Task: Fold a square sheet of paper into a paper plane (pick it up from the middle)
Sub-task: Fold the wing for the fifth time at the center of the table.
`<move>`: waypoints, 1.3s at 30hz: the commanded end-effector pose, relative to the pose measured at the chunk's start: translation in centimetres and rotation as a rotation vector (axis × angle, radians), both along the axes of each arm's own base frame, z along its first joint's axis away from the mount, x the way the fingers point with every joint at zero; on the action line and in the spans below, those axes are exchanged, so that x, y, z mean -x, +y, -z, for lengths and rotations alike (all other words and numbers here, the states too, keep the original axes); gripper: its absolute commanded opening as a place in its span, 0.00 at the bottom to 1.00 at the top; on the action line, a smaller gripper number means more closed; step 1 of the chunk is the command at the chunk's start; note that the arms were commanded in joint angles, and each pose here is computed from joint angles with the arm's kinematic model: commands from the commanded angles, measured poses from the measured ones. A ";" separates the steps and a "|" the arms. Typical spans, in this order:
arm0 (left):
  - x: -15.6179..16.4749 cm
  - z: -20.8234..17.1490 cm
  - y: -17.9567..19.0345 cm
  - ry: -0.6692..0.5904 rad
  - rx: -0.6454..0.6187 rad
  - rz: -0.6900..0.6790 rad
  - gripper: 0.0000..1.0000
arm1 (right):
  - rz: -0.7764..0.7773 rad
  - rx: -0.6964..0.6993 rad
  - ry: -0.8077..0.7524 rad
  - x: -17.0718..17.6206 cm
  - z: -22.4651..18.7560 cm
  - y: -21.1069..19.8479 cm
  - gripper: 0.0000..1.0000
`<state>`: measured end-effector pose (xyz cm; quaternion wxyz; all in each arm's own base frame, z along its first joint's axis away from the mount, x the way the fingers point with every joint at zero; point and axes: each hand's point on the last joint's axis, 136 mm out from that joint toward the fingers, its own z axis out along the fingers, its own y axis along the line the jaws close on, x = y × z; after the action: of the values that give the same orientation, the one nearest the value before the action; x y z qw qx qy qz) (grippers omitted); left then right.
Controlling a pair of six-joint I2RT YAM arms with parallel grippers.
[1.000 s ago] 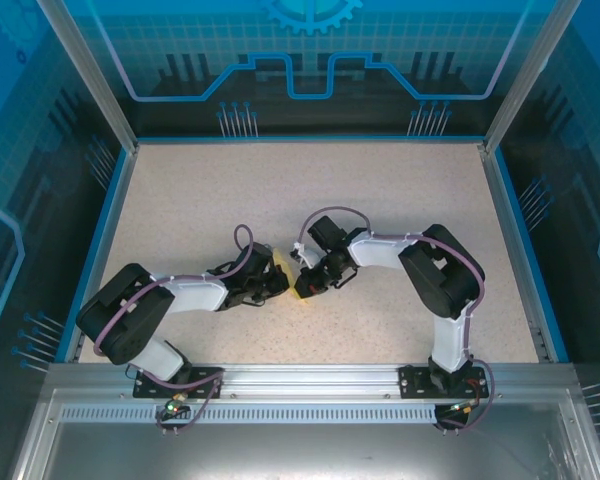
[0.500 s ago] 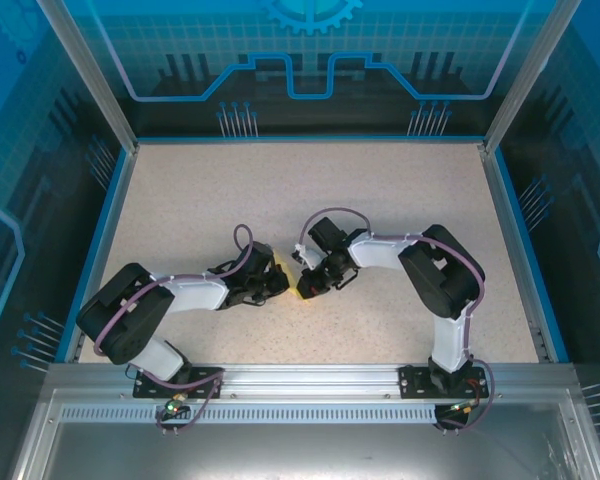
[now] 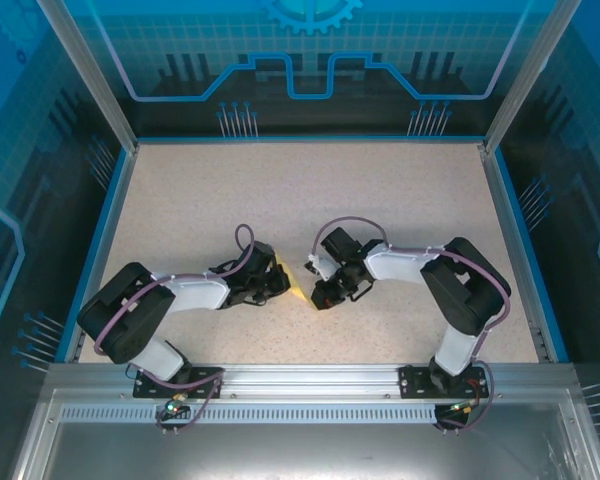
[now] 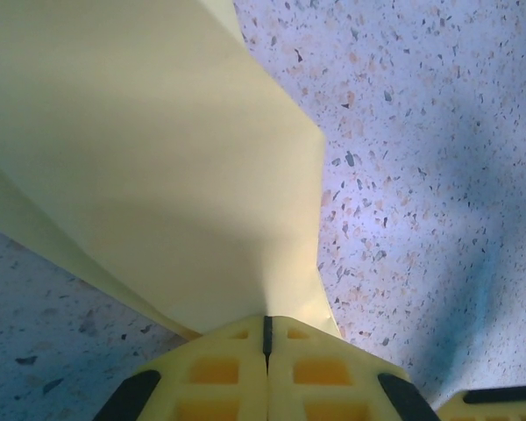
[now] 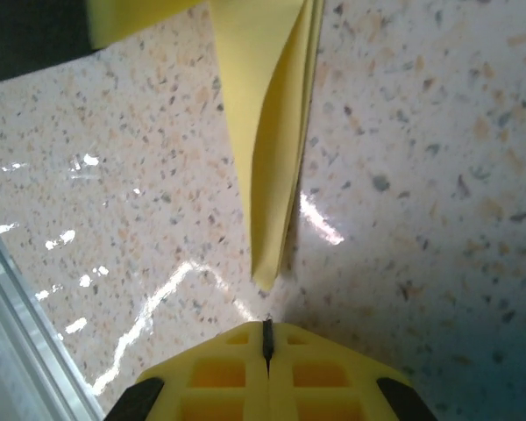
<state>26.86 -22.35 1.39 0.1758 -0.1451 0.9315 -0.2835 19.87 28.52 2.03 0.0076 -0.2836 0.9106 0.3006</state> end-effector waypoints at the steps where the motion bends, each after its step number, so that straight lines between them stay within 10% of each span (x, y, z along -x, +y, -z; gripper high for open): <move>1: 1.1 2.4 2.3 0.080 -0.114 -0.043 0.05 | -0.031 -0.049 -0.060 -0.4 -2.4 1.0 0.02; 39: -1.9 -1.7 0.7 -0.072 0.028 0.022 0.10 | 0.029 0.047 0.002 -1.7 3.9 1.3 0.00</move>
<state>28.51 -21.71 3.84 0.2046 -0.1418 0.9208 -0.3002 23.17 32.46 1.19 0.0528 -0.2911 0.8984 0.3246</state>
